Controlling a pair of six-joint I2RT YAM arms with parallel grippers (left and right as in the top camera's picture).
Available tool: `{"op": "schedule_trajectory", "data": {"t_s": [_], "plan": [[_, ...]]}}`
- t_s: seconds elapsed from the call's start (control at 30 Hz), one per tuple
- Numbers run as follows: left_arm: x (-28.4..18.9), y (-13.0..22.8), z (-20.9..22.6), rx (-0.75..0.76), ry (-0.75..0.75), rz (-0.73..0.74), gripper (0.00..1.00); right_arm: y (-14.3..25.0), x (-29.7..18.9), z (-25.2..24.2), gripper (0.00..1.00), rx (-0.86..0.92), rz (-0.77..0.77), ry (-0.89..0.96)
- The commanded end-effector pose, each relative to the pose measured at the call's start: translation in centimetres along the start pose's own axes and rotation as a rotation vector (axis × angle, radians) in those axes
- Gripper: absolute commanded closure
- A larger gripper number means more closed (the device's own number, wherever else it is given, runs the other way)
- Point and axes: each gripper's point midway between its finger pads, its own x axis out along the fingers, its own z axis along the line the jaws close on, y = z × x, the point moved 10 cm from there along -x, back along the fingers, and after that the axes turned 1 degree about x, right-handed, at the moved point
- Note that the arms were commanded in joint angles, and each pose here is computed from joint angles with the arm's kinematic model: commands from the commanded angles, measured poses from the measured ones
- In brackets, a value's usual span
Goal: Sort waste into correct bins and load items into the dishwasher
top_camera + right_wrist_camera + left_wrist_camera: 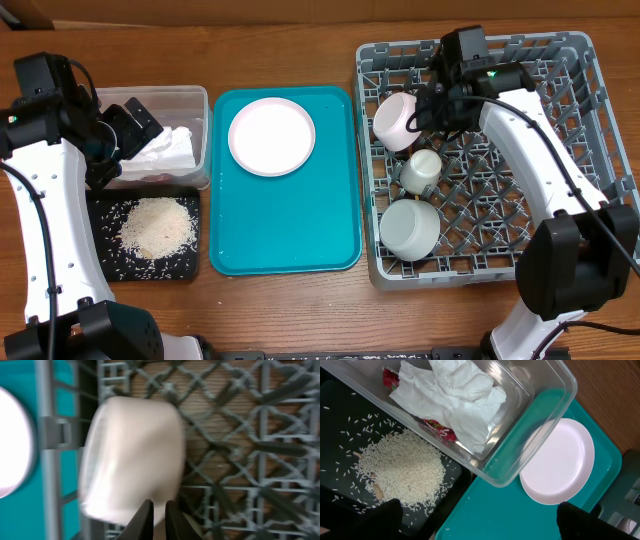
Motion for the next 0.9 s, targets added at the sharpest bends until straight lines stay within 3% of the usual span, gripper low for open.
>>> {"op": "schedule_trajectory", "data": {"t_s": [0.0, 0.13, 0.3, 0.87], "plan": [[-0.8, -0.3, -0.2, 0.002, 0.015, -0.027, 0.00, -1.1, -1.4, 2.1, 0.89, -0.007, -0.021, -0.211], [-0.8, -0.3, -0.2, 0.002, 0.015, -0.027, 0.00, -1.7, -1.8, 3.2, 0.89, -0.019, -0.047, -0.361], [-0.8, -0.3, -0.2, 0.003, 0.015, -0.027, 0.00, -2.0, -1.6, 3.7, 0.89, -0.014, -0.072, -0.365], [-0.8, -0.3, -0.2, 0.003, 0.015, -0.027, 0.00, 0.0, 1.5, 0.9, 0.85, 0.012, 0.006, 0.064]]}}
